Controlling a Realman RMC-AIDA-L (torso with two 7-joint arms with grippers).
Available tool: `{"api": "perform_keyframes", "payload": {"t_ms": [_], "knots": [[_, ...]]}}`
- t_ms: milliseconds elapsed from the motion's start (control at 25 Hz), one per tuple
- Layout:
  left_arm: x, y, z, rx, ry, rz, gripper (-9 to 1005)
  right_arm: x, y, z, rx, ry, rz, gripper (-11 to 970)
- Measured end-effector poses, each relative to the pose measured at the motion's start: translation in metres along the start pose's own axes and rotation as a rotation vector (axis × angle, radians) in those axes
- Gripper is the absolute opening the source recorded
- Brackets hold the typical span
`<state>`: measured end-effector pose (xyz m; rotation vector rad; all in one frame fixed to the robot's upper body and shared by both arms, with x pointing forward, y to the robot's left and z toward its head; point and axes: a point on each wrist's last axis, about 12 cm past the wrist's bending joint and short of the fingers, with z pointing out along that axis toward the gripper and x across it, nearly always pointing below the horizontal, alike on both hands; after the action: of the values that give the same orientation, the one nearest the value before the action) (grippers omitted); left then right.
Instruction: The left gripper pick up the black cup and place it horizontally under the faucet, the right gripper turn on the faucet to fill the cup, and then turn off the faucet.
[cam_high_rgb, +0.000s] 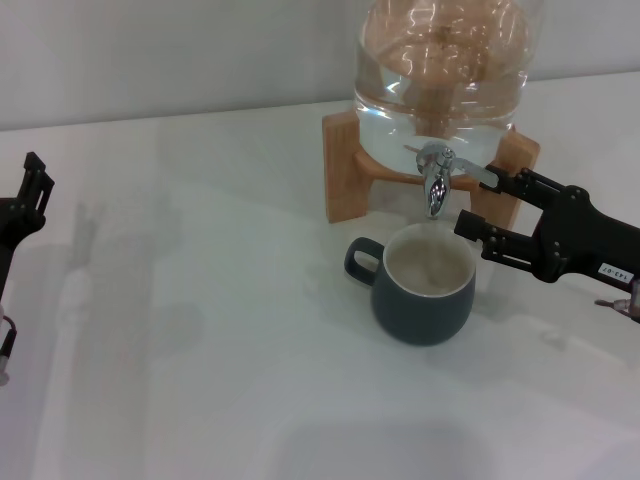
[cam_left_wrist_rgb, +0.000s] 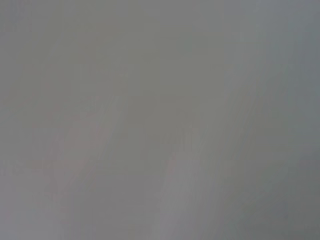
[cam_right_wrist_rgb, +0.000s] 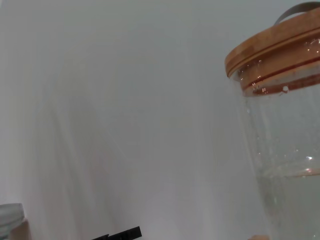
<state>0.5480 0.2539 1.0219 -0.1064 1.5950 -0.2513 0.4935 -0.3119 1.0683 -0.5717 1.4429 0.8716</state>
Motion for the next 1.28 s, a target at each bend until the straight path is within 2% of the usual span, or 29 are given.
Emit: {"api": "perform_keyframes", "payload": {"t_ms": [360, 600, 800, 1280], "knots": [[0.0, 0.0, 0.0, 0.0, 0.001, -0.001, 740, 0.0, 0.0, -0.002, 0.009, -0.006, 0.001, 810], [0.0, 0.0, 0.0, -0.001, 0.0, -0.002, 740, -0.003, -0.003, -0.017, 0.085, -0.058, 0.003, 810], [0.0, 0.0, 0.0, -0.001, -0.001, -0.001, 740, -0.007, 0.001, -0.019, 0.051, -0.08, -0.016, 810], [-0.001, 0.0, 0.001, -0.001, -0.001, 0.002, 740, -0.009, 0.009, -0.005, -0.071, -0.056, -0.033, 809]]}}
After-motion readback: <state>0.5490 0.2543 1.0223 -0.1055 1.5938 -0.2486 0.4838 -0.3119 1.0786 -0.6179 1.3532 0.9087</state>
